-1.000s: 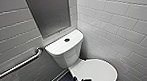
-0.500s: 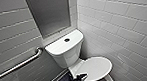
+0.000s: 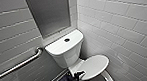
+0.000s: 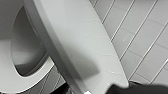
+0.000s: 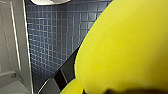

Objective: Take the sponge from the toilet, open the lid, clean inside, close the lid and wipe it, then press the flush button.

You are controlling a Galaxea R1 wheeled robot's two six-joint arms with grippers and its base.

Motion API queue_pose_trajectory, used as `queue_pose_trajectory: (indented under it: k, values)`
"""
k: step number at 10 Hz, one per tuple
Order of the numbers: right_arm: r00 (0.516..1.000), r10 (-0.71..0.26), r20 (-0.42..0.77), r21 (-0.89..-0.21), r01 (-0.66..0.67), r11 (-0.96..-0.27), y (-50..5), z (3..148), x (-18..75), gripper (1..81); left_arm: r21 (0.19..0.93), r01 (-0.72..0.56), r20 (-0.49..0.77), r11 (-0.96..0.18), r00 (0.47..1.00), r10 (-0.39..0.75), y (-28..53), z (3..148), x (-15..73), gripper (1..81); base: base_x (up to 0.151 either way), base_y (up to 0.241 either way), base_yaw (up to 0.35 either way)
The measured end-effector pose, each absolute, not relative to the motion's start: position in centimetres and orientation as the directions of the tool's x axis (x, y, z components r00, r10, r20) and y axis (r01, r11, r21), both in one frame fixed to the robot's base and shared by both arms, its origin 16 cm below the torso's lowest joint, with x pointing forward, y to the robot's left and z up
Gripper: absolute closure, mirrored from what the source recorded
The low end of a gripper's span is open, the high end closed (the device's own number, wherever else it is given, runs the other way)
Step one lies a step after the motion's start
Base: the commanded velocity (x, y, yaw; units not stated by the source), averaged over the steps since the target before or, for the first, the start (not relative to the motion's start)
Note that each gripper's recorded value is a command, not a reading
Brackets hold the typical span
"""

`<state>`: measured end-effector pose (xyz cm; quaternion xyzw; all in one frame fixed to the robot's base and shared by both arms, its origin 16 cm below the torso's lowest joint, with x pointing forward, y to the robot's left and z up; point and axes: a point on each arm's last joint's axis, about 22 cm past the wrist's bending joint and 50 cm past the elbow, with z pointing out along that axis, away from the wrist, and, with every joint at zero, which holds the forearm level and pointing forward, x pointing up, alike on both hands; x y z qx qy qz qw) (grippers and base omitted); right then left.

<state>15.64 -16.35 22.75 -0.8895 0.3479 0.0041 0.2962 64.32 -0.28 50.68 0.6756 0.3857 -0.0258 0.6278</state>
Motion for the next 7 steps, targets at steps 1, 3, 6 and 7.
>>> queue_pose_trajectory:
  k: [1, 3, 6, 7]
  values:
    - [0.759, -0.616, -0.211, -0.526, -0.620, -0.583, -16.3, 22.8, 15.8, 81.1, 0.827, 0.556, -0.522, 0.089, 0.697, 0.491, 0.1, 50.9, 64.5, 1.0, 0.000, 0.000, 0.000]
    - [0.764, -0.615, -0.195, -0.540, -0.607, -0.582, -16.3, 23.0, 16.3, 81.1, 0.841, 0.531, -0.506, 0.104, 0.704, 0.499, 1.1, 53.0, 65.3, 1.0, 0.000, 0.000, 0.000]
    - [0.769, -0.613, -0.180, -0.554, -0.594, -0.583, -16.4, 23.2, 16.8, 81.1, 0.869, 0.465, -0.483, 0.168, 0.724, 0.492, 1.1, 57.6, 66.9, 1.0, 0.000, 0.000, 0.000]
    - [0.768, -0.613, -0.183, -0.552, -0.597, -0.583, -16.3, 23.2, 16.5, 81.1, 0.859, 0.479, -0.500, 0.181, 0.713, 0.491, 1.2, 57.6, 66.9, 1.0, 0.000, 0.000, 0.000]
